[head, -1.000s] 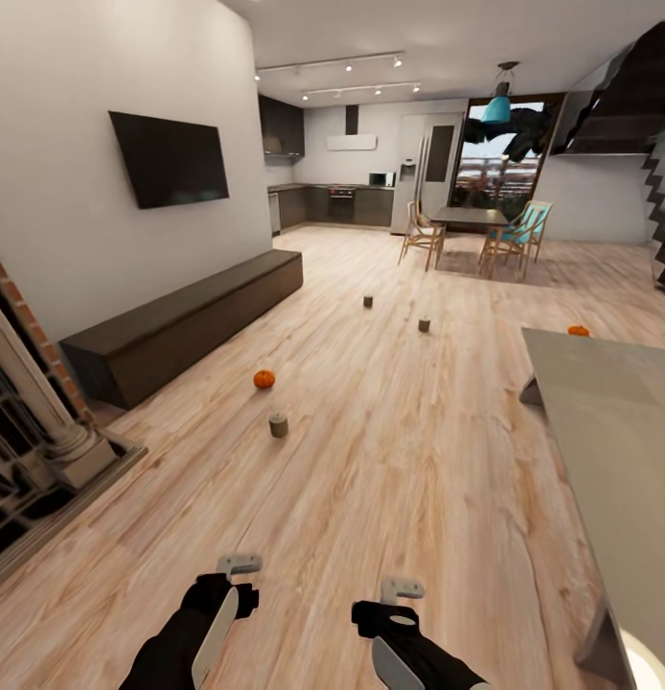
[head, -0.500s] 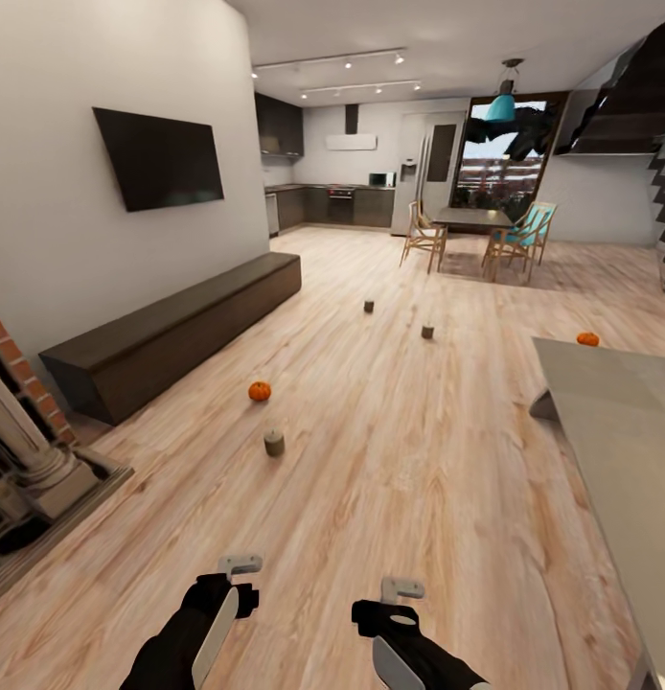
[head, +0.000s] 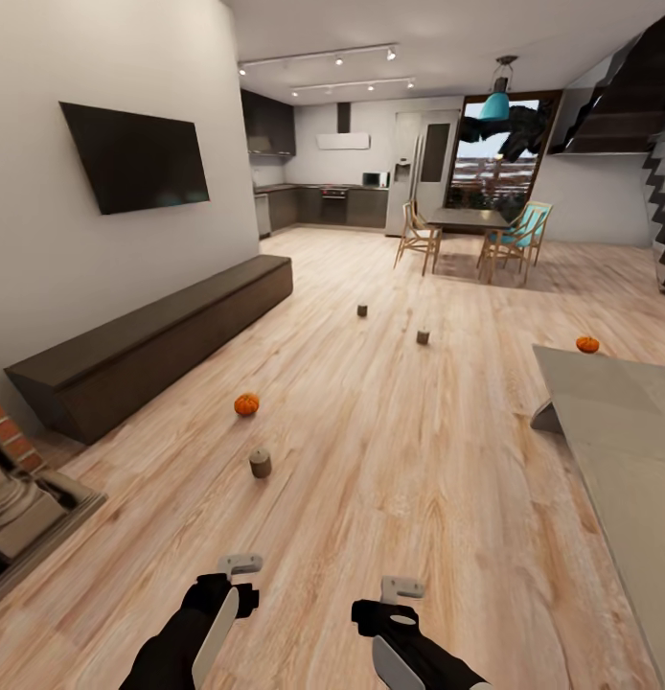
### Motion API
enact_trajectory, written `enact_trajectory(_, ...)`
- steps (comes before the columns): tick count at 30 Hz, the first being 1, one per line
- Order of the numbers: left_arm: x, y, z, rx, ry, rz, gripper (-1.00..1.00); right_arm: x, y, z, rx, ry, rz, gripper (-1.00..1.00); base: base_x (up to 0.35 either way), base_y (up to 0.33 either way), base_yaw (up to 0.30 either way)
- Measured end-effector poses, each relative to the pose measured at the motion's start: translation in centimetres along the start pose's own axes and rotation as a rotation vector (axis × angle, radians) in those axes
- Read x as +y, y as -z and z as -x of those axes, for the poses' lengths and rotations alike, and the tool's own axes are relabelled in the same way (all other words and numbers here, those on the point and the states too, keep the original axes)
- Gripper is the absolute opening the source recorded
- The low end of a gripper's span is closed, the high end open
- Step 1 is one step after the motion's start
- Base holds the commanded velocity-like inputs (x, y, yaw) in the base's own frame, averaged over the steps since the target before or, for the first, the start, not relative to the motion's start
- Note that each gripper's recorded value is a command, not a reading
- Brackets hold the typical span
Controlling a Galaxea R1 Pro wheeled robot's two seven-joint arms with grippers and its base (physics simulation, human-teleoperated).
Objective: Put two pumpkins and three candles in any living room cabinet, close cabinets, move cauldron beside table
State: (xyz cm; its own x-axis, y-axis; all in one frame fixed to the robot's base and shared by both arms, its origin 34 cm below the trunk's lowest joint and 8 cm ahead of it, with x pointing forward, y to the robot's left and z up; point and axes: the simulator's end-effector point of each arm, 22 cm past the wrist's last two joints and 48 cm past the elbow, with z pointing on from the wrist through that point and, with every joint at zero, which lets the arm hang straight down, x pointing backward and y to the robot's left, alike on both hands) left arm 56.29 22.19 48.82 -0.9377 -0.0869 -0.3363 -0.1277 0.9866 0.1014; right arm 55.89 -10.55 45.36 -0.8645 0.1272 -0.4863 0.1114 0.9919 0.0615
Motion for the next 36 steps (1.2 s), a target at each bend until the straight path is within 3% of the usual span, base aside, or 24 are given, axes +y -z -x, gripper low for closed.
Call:
enact_trajectory(19, -0.06, -0.31, -0.37, 0.008, -0.002, 0.001, 1.00, -0.05, -0.23, -0.43, 0.009, 0.000, -0.001, 1.00, 0.281, -0.137, -0.071)
enact_trajectory(36, -0.11, -0.36, -0.43, 0.009, -0.004, 0.000, 1.00, -0.06, -0.27, -0.53, 0.012, 0.000, -0.001, 1.00, 0.309, -0.016, -0.014)
